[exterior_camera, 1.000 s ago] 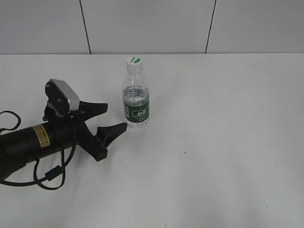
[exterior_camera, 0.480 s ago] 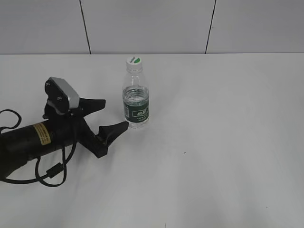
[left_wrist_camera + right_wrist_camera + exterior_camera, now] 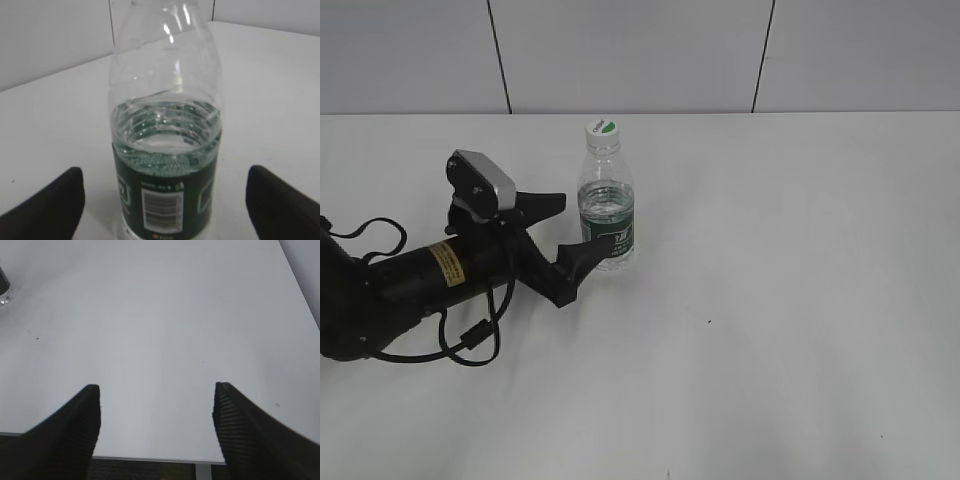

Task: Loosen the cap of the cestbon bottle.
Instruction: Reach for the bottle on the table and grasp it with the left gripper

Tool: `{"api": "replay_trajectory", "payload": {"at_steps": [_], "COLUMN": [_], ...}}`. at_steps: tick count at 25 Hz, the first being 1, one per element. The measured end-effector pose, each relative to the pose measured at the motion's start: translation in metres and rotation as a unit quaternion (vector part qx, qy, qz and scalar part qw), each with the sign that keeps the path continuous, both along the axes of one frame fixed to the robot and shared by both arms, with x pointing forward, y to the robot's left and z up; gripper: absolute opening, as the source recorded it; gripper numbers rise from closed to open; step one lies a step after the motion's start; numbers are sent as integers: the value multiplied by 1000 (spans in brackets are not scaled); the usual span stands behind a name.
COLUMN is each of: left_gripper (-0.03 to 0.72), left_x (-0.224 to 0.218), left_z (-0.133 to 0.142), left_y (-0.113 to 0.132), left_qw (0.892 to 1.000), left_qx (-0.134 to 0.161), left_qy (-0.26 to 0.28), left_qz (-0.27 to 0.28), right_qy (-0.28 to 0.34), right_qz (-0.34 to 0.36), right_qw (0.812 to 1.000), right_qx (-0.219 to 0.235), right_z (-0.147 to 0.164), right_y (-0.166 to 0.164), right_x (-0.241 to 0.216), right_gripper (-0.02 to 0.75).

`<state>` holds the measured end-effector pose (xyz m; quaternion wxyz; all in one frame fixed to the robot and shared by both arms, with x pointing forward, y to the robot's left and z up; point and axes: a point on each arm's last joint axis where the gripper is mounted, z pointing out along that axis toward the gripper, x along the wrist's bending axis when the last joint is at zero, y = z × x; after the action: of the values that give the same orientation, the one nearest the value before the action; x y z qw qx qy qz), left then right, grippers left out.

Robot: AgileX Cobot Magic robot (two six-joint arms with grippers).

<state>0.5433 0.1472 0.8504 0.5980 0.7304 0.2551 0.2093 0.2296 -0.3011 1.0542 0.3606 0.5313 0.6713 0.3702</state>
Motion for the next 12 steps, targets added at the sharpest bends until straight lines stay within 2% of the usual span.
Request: {"api": "replay_trajectory", "payload": {"at_steps": [4,8,12], "left_gripper": [593,593,591], "left_x": [12,21,29], "left_z": [-5,-13,-18], "left_y": [-8,-17,-27], "left_qw": [1000,999,999], "left_qx": [-13,-40,-48], "left_qy": [0,26,26], "left_qz": [8,8,1], "right_qy": [0,0,0], "right_qz": [0,0,0], "right_qw": [1000,1000,1000], "right_qx": [0,0,0], "right_z": [0,0,0], "right_y": [0,0,0], "right_x": [0,0,0], "right_gripper": [536,536,536]}}
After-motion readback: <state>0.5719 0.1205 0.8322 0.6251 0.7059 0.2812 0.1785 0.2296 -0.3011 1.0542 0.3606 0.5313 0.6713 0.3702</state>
